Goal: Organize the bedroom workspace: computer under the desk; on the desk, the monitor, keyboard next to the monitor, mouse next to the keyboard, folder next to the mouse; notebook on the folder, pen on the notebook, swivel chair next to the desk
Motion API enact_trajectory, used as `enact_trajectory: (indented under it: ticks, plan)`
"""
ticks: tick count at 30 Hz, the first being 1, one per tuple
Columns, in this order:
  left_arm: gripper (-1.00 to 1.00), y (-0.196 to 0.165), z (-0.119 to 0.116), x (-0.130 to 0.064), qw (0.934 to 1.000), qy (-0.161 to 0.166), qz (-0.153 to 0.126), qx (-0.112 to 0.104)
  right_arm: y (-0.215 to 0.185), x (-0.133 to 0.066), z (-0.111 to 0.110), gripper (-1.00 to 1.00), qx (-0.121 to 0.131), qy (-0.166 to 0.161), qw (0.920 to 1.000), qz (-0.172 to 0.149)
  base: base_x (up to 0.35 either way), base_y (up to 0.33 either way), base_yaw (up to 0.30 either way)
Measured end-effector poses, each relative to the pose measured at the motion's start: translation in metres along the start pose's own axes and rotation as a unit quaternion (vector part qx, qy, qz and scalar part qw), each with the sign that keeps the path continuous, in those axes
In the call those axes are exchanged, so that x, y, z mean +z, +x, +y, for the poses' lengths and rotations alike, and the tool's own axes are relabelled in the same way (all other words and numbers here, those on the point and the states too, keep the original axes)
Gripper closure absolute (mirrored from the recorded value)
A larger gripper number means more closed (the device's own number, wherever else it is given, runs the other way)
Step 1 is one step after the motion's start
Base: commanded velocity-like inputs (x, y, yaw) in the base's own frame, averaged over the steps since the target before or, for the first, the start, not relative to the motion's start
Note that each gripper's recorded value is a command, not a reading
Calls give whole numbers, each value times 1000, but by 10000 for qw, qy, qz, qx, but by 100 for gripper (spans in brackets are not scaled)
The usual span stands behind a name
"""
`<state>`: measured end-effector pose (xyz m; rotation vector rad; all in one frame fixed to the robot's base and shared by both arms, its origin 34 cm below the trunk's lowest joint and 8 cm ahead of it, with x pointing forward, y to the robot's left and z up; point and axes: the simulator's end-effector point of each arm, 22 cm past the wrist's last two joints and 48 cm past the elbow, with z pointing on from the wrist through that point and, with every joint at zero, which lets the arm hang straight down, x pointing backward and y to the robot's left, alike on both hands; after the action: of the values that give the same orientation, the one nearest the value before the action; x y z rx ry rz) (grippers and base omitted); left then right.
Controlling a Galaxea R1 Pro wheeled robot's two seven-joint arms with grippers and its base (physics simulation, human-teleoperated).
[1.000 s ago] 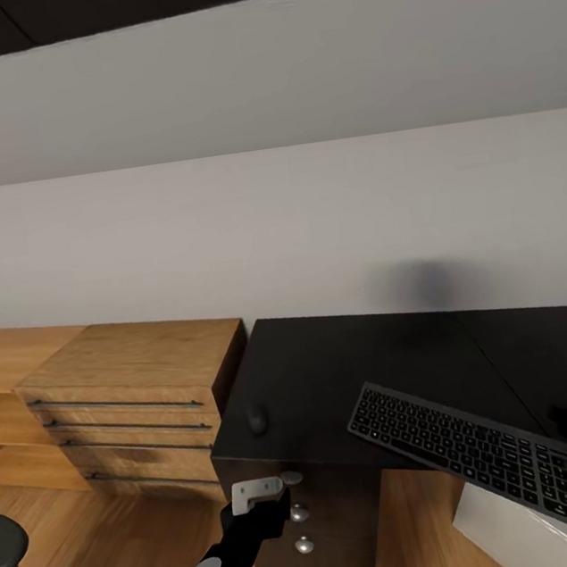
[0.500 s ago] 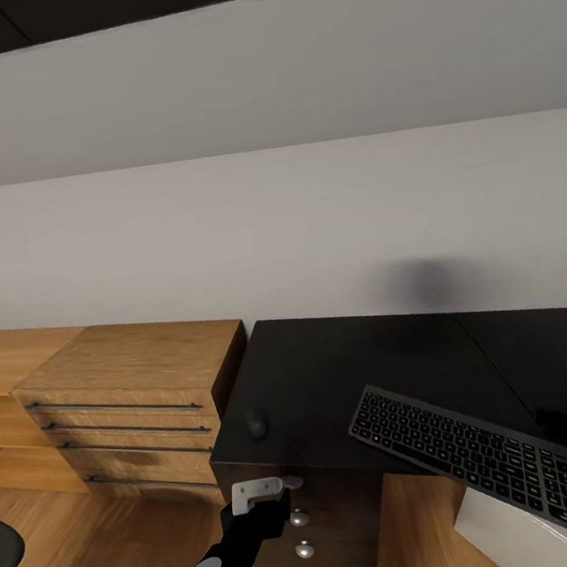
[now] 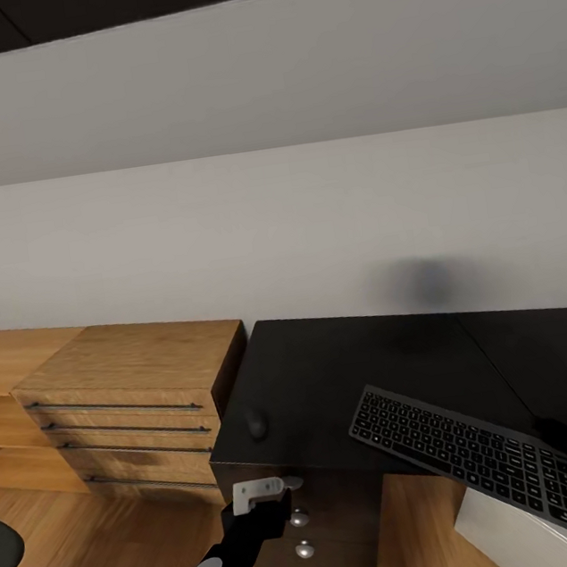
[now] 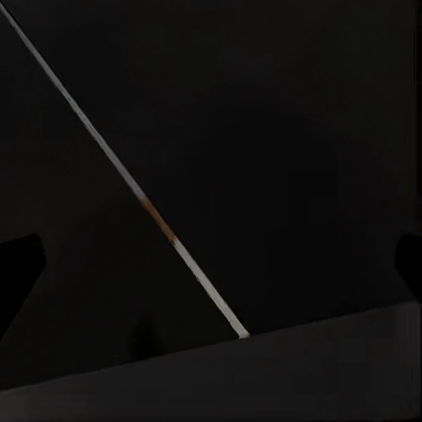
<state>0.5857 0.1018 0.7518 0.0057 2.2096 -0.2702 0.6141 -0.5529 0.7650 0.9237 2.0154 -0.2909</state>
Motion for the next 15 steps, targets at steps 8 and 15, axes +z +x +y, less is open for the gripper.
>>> enact_trajectory:
  ticks: [8, 15]
  plan:
    - [-100, 0, -1, 0, 10000, 12, 0, 9, -1, 4, -7, -100, -40, 67, 10000, 45, 0, 0, 0]
    - [-100, 0, -2, 0, 10000, 22, 2, 14, 0, 5, -8, -100, -45, 73, 9999, 61, 0, 0, 0]
